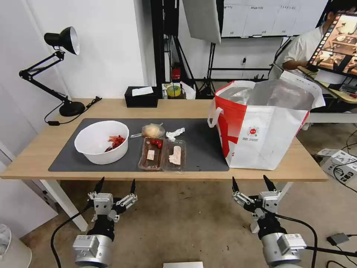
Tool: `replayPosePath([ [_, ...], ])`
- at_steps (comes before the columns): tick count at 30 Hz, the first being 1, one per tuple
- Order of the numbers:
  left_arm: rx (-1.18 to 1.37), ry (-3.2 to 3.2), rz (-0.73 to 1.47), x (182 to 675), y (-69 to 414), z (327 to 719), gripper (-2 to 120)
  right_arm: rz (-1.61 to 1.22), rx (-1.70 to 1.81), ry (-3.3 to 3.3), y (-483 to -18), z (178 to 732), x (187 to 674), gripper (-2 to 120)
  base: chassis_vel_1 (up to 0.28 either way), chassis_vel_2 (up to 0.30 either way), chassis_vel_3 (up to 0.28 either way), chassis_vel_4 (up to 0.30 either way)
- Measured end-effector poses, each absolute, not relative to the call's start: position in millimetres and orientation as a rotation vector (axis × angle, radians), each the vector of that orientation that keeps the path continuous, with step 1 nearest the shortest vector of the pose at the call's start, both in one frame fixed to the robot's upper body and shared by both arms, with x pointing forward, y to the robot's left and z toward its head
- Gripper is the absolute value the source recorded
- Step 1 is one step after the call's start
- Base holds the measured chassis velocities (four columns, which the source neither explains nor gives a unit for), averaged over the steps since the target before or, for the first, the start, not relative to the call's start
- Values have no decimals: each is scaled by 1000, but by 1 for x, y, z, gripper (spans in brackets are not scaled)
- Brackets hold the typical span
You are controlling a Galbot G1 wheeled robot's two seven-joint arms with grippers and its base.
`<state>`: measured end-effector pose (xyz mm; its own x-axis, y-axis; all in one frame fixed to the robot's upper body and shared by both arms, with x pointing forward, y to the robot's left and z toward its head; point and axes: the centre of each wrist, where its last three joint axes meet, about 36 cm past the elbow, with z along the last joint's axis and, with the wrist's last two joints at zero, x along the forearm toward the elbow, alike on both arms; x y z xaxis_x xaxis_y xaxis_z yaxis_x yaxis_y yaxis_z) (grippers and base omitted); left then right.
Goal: Pick up the trash from the table and place it into the takeout bag.
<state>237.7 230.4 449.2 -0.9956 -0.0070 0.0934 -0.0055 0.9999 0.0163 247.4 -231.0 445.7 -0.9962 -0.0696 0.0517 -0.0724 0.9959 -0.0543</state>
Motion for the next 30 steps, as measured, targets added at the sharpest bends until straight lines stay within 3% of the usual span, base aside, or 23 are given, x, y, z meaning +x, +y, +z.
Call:
replayPosePath([
  [22, 17, -2788, 175, 264, 251, 506, 100, 139, 412, -2889, -255, 513, 318, 100, 0, 0, 0, 0],
  [30, 16, -2786, 180, 265, 252, 509, 100, 149, 465, -2812, -254, 526, 332, 100, 0, 0, 0, 0],
])
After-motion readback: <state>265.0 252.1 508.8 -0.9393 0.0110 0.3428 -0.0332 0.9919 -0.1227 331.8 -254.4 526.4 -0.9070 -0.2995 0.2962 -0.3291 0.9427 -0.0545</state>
